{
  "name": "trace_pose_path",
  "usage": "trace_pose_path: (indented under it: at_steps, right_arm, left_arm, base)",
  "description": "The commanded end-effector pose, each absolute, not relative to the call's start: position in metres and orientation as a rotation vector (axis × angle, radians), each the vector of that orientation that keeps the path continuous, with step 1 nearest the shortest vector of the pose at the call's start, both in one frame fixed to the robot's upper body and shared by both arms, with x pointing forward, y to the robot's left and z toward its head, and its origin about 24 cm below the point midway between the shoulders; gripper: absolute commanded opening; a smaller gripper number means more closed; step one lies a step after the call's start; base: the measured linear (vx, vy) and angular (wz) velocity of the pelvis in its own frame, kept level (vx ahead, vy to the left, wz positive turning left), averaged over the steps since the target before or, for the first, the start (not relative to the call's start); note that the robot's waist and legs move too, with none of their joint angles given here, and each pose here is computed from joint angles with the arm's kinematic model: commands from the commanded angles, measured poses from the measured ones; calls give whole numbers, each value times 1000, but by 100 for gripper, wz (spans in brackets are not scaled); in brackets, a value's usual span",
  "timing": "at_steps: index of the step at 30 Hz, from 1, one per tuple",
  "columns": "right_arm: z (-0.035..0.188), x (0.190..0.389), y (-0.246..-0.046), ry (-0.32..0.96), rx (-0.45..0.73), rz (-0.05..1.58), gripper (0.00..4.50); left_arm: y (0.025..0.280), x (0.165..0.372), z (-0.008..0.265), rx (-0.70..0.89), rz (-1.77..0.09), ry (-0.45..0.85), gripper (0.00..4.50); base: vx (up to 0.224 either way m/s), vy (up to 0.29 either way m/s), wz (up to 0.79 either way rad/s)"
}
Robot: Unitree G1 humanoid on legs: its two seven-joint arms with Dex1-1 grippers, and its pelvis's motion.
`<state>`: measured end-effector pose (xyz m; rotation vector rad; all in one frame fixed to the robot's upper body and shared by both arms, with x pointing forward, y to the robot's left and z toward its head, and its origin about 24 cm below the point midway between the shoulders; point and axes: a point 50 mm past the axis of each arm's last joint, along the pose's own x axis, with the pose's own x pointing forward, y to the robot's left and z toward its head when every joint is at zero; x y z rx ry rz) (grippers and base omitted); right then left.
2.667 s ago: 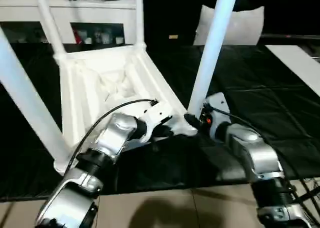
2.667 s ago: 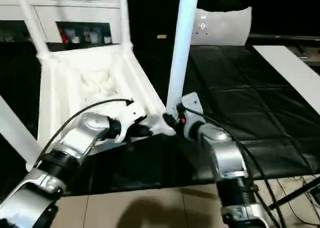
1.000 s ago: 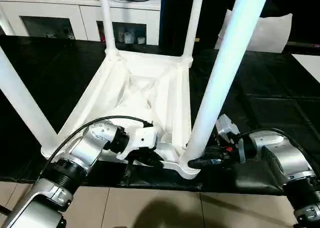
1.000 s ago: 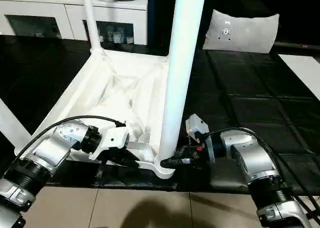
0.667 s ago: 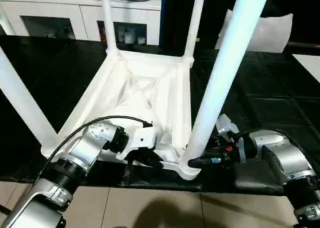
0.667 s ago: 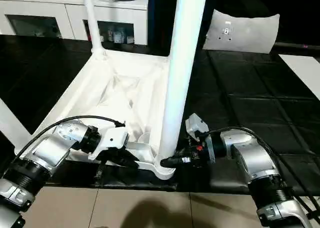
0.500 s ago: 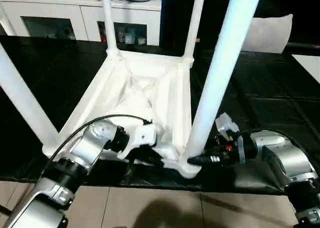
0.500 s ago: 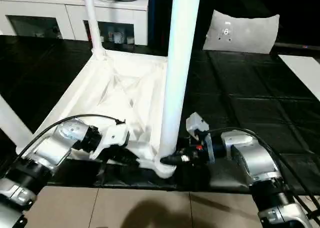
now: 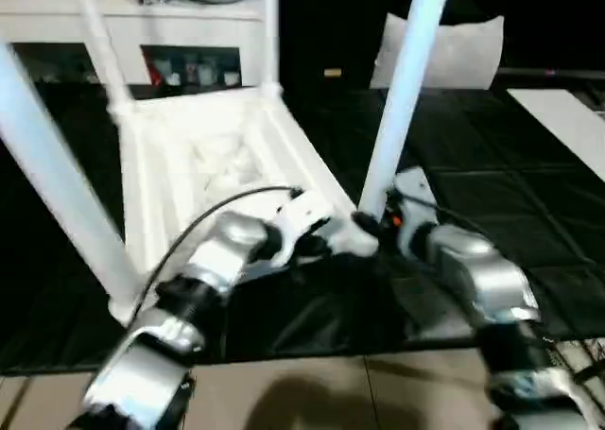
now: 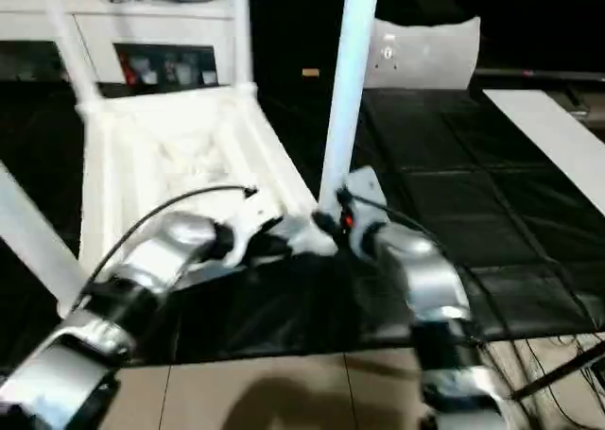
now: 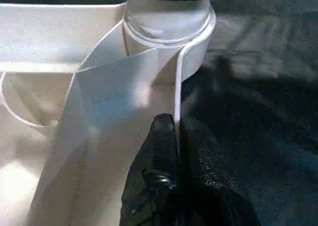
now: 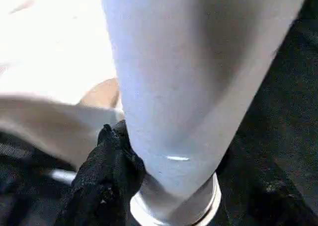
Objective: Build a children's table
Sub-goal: Rotate leg to tighten
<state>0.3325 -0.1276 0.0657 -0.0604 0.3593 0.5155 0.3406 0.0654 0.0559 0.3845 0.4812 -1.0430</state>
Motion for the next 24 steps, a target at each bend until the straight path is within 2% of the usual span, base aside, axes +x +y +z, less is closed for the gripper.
trace_pose_path:
  at_steps: [1, 3, 4, 9, 10, 14, 17, 21, 24]
  right_arm:
    - [61, 327, -95, 347, -34, 618, 263]
    - [63, 327, -96, 335, -13, 621, 263]
    - [65, 327, -96, 328, -9, 628, 297]
    - [66, 325, -104, 300, -33, 635, 326]
    - [66, 324, -115, 284, -39, 639, 352]
    - [68, 321, -131, 266, -60, 677, 386]
    - [74, 316, -156, 256, -131, 795, 410]
    - [79, 313, -164, 253, -141, 863, 444]
    - [82, 310, -171, 261, -173, 943, 447]
  left_arm:
    - [43, 349, 84, 372, -1042, 343, 0]
    - [46, 348, 84, 373, -1039, 347, 0]
    - [47, 348, 83, 377, -1041, 349, 0]
    - [56, 347, 80, 387, -1058, 346, 0]
    - [62, 345, 78, 403, -1082, 346, 0]
    - [71, 341, 74, 431, -1128, 343, 0]
    - [82, 333, 69, 461, -1228, 356, 0]
    - [87, 329, 69, 482, -1280, 356, 0]
    - [91, 324, 69, 499, -1347, 355, 0]
  base:
    - [0, 0, 0]
    - [0, 0, 0]
    - [0, 0, 0]
    - [0, 0, 0]
    - [0, 0, 0]
    - [0, 0, 0]
    - [0, 0, 0]
    - [0, 0, 0]
    - [0, 0, 0]
